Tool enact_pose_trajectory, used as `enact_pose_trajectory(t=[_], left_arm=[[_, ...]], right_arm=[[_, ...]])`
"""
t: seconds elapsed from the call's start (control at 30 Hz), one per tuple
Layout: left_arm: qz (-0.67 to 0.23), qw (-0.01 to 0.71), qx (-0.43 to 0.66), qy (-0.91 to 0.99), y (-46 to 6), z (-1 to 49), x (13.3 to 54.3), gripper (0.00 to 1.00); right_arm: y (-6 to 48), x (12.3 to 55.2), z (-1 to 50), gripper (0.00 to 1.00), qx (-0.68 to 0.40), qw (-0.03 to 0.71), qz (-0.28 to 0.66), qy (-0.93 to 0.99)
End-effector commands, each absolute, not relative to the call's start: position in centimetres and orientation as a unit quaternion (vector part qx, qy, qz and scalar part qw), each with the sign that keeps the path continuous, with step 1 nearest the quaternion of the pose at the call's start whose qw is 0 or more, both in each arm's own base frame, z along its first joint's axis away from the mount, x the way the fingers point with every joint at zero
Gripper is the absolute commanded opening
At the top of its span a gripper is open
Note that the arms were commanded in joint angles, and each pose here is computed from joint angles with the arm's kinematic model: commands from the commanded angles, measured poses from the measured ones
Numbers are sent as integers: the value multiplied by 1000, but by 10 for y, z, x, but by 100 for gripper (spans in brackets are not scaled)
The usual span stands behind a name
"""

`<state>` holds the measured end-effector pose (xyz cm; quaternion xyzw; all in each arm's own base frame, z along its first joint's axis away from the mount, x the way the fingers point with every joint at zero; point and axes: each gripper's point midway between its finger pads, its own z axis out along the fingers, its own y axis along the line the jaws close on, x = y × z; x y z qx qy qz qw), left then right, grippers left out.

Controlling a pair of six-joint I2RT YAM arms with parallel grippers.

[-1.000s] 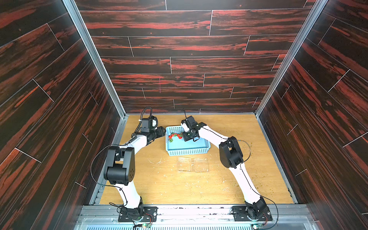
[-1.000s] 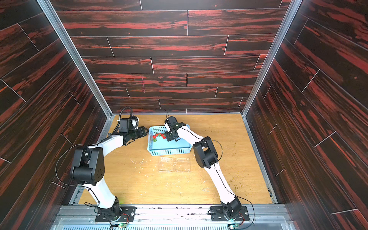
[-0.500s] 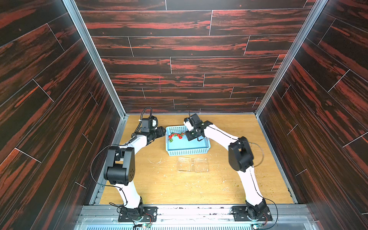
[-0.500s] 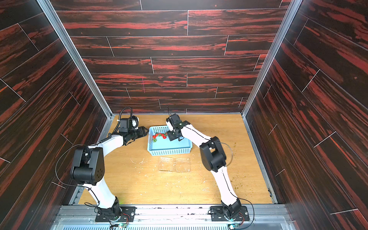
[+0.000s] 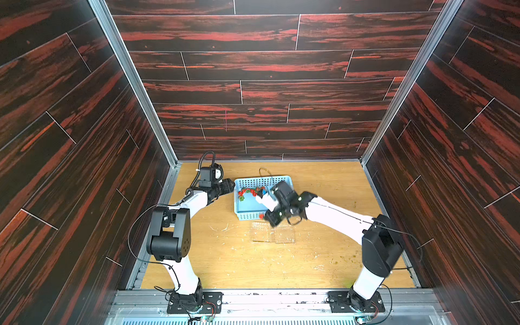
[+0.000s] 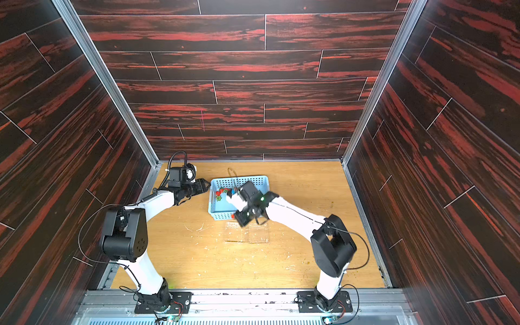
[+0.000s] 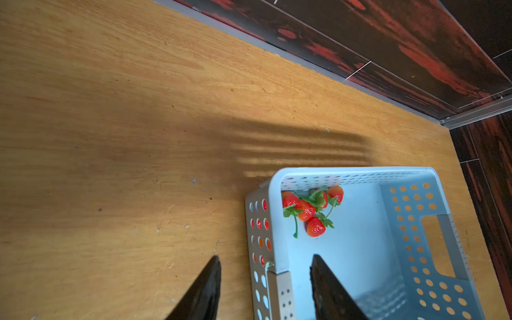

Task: Pack strawberries into containers
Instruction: Place the strawberry in the packing box, then pick up the strawberry from the basket.

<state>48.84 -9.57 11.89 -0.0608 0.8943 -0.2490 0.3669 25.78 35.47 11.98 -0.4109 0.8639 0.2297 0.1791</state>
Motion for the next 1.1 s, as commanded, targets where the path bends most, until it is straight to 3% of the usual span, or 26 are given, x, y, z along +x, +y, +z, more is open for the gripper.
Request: enact_pose_trajectory(t=[0.0, 0.2, 0.4, 0.6, 0.87, 1.07], left_arm=[[-259, 386, -51, 884, -100, 140, 492, 54], [-260, 386, -50, 884, -100, 141, 491, 54], [-264, 382, -48, 884, -102, 138, 492, 54], [-269, 376, -47, 885, -105, 135, 492, 54], [-272, 375, -45, 885, -106, 136, 492, 53], [-284, 366, -43, 885, -111, 134, 492, 53]], right_arm=[[357, 237, 100, 0, -413, 138, 242, 867], [362, 235, 71, 0, -413, 113, 220, 876], [359, 247, 73, 29, -413, 131, 191, 881], [363, 270, 108, 41, -402, 179, 199, 876], [368, 379, 141, 44, -364, 275, 156, 876], [373, 457, 109, 45, -331, 261, 120, 899]])
